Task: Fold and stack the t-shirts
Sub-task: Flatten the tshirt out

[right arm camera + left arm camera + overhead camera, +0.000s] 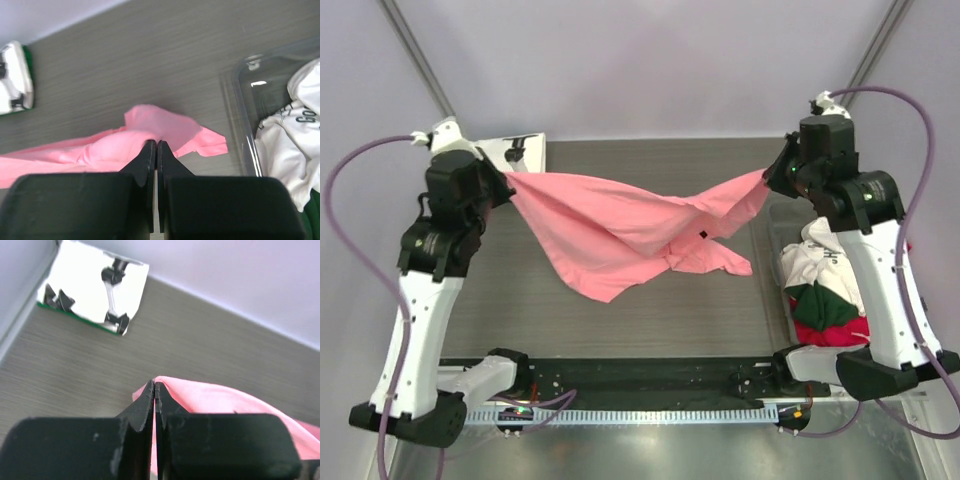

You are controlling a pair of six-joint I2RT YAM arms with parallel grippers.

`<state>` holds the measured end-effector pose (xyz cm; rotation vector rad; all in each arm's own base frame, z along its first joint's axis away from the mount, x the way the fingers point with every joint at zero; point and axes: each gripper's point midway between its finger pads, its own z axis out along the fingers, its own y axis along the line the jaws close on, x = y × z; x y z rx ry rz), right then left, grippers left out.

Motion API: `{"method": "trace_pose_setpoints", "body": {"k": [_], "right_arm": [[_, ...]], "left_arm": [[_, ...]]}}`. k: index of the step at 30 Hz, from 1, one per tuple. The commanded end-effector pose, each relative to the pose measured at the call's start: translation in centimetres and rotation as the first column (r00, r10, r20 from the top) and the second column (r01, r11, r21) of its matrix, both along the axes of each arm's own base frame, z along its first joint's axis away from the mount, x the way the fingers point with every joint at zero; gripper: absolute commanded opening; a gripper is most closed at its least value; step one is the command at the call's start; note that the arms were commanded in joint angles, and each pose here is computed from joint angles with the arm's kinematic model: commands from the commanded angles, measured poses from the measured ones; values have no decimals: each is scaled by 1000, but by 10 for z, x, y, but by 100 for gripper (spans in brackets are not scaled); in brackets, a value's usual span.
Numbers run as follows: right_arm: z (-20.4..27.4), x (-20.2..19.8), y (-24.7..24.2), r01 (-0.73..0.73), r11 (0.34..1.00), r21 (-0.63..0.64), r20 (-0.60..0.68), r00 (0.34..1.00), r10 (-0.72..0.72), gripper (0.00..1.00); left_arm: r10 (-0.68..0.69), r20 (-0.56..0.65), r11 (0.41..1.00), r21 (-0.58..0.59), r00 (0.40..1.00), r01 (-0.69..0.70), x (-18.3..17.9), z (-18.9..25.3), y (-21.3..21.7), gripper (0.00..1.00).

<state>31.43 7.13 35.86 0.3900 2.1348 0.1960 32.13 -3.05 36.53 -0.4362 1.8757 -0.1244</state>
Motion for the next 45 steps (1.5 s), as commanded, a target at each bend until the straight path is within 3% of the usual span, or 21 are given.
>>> {"method": "trace_pose_setpoints", "body": {"k": [1, 8, 14, 19, 24, 26, 28, 32, 36, 37, 40, 43, 44, 45], "right_arm": [[61, -30, 1, -72, 996, 56, 153, 986, 63, 1], [150, -96, -1, -206, 975, 85, 428, 891, 151, 1], [215, -182, 5, -403, 914, 35, 681, 679, 274, 1], [254, -256, -16, -416, 909, 19, 843, 496, 209, 1], [283, -291, -28, -408, 913, 5, 906, 389, 169, 1], [285, -274, -25, -398, 917, 8, 891, 420, 174, 1], [285, -259, -26, -370, 929, 17, 875, 456, 166, 1], [255, -176, -12, -309, 950, 43, 751, 637, 174, 1], [182, -59, -9, -126, 991, 35, 520, 850, 90, 1], [150, -16, -12, -41, 999, 0, 420, 907, 38, 1], [69, 63, -10, 61, 993, -104, 207, 978, -39, 1], [-2, 122, -2, 93, 980, -175, 59, 995, -84, 1], [-20, 135, 1, 91, 978, -190, 22, 996, -88, 39], [-26, 144, 4, 90, 977, -193, 8, 996, -90, 63]], "left_arm": [[33, 50, 999, 41, 998, -35, -39, 39, 20, 0], [-13, 317, 1000, -16, 948, 19, -115, 138, 27, 0], [-86, 543, 994, -3, 835, 105, -189, 202, 29, 0], [-141, 702, 984, 25, 698, 174, -256, 245, 30, 0], [-155, 765, 978, 32, 625, 204, -285, 269, 30, 0], [-157, 762, 977, 28, 628, 210, -283, 270, 28, 0], [-153, 726, 979, 18, 671, 203, -262, 263, 26, 0], [-97, 579, 993, -1, 810, 119, -198, 227, 29, 0], [-50, 313, 998, 46, 949, 37, -111, 147, 26, 0], [-37, 194, 997, 74, 980, 23, -77, 106, 22, 0], [-7, 25, 993, 119, 1000, 4, -30, 35, 19, 0], [36, -114, 989, 145, 993, -19, 18, -30, 25, 0], [44, -223, 988, 153, 974, -10, 34, -74, 26, 0], [65, -281, 990, 141, 958, -26, 44, -96, 34, 11]]}}
